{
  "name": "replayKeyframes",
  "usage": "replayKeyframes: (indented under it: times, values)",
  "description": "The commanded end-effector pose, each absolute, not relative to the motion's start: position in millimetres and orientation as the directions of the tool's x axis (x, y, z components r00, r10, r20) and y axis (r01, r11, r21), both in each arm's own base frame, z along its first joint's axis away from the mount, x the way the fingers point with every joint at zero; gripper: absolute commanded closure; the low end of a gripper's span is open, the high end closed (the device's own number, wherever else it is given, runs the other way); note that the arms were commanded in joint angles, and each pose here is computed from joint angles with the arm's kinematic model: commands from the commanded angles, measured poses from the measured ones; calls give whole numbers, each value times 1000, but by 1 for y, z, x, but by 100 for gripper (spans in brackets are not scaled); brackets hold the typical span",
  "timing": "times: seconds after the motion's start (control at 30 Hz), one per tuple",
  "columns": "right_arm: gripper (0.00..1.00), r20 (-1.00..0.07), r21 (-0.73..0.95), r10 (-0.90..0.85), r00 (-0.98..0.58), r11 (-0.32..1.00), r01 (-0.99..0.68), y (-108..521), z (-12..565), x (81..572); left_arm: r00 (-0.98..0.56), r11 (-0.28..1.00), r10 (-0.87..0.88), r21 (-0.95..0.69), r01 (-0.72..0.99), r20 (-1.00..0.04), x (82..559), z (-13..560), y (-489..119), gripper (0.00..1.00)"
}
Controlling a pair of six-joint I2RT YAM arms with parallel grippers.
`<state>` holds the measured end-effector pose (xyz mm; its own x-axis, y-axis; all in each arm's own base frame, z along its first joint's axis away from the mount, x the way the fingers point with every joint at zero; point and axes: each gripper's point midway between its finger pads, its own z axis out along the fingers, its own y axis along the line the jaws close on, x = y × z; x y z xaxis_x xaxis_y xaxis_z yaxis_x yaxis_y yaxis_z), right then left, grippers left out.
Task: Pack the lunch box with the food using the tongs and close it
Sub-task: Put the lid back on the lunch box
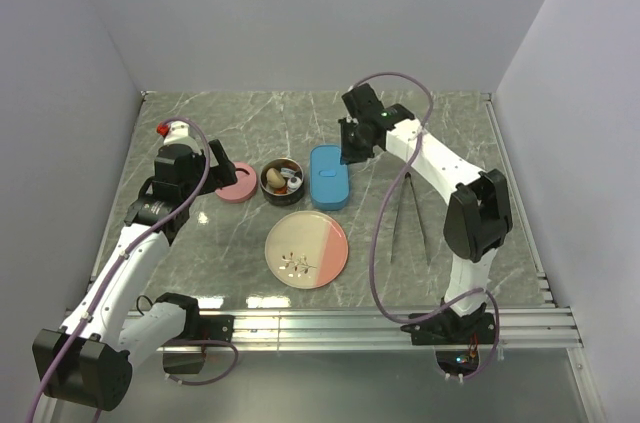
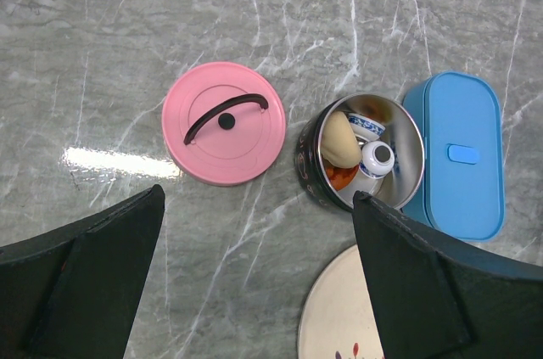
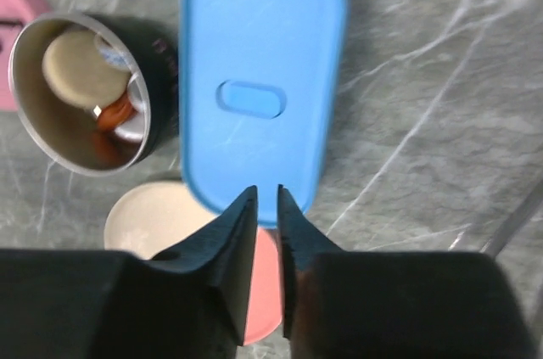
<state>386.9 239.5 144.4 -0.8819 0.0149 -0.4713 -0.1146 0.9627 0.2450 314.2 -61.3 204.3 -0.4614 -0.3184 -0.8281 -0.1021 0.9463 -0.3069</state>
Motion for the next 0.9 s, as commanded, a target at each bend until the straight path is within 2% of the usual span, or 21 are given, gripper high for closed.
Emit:
replayKeyframes:
  times: [0.0, 0.13, 0.43, 0.87]
  values:
    - [79, -491, 267, -28, -870, 946, -181, 258, 156, 364, -426, 942, -327, -327, -77, -844, 317, 214, -63, 1]
    - [82, -449, 285, -54, -892, 937, -200, 272, 132, 343, -426, 941, -329, -328, -77, -843, 317, 215, -64, 1]
    - [83, -372, 248, -89, -924, 950, -191, 279, 84, 335, -423, 943, -325, -323, -78, -846, 316, 217, -63, 1]
    - [82, -331, 223, -110, -937, 956, -191, 277, 60, 333, -415, 943, -325, -323, -77, -850, 315, 219, -62, 1]
